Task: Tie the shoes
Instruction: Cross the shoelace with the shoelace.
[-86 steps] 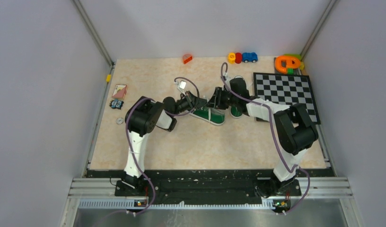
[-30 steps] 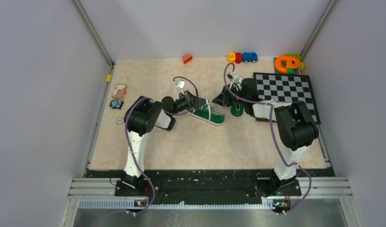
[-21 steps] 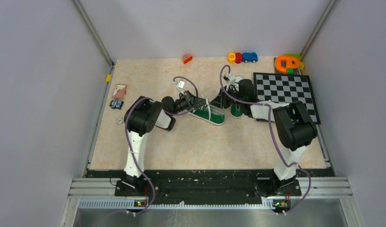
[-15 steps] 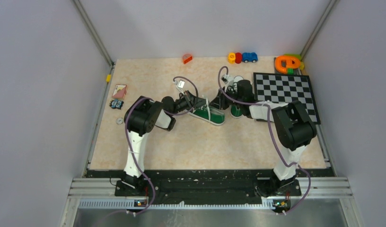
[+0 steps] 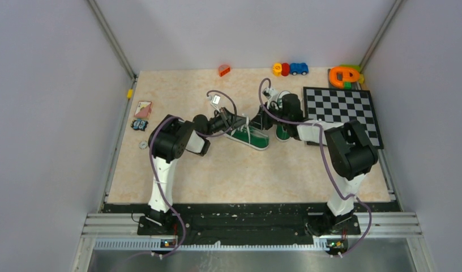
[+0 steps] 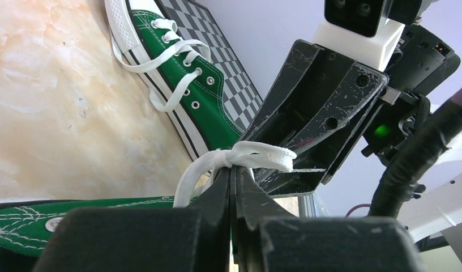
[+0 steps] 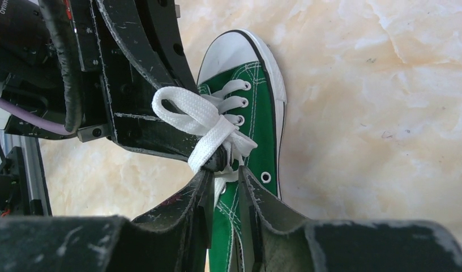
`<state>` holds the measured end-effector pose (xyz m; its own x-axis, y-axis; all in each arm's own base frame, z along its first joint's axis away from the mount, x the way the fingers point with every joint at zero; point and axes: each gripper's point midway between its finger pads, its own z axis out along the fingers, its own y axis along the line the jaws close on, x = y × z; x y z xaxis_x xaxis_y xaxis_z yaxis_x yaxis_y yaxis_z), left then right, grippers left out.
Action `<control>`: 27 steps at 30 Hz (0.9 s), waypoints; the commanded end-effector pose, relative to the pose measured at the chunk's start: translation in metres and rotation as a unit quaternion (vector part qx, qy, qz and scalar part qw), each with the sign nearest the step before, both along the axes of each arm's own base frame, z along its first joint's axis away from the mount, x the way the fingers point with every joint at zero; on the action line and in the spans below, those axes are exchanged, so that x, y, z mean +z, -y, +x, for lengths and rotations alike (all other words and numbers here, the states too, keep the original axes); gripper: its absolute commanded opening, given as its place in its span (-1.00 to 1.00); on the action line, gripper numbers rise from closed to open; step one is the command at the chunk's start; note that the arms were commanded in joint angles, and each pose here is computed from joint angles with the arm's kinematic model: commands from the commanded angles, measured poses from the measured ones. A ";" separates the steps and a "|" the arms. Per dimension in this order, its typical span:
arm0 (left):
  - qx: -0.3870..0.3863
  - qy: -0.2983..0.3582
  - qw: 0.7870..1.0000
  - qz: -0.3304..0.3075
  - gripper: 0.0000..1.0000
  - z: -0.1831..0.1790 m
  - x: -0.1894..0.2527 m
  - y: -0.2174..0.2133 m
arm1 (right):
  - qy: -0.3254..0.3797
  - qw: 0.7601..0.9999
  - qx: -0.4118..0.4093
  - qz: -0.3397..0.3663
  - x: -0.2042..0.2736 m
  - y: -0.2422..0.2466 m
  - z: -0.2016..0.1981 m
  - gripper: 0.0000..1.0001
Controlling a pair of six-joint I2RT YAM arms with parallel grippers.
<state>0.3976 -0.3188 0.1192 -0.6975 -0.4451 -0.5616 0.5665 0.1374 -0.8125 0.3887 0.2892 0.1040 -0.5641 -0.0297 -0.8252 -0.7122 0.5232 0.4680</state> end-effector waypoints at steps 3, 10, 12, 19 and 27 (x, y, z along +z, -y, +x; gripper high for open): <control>-0.011 0.040 0.999 -0.020 -1.00 -0.002 0.015 0.005 | 0.047 0.998 0.029 0.017 0.020 -0.018 0.008 -0.56; -0.014 0.037 0.999 -0.023 -1.00 -0.003 0.013 0.006 | 0.042 0.999 0.020 0.017 0.020 -0.018 0.012 -0.95; -0.013 0.039 0.999 -0.023 -1.00 -0.003 0.013 0.006 | 0.040 0.999 0.013 0.015 0.021 -0.017 0.013 -1.00; -0.011 0.043 0.999 -0.016 -0.91 -0.004 0.013 0.004 | 0.033 0.999 -0.038 -0.012 0.017 -0.003 0.020 -1.00; 0.002 0.050 0.999 -0.004 -0.76 -0.006 0.013 -0.002 | 0.038 0.996 -0.075 -0.033 0.024 0.010 0.022 -1.00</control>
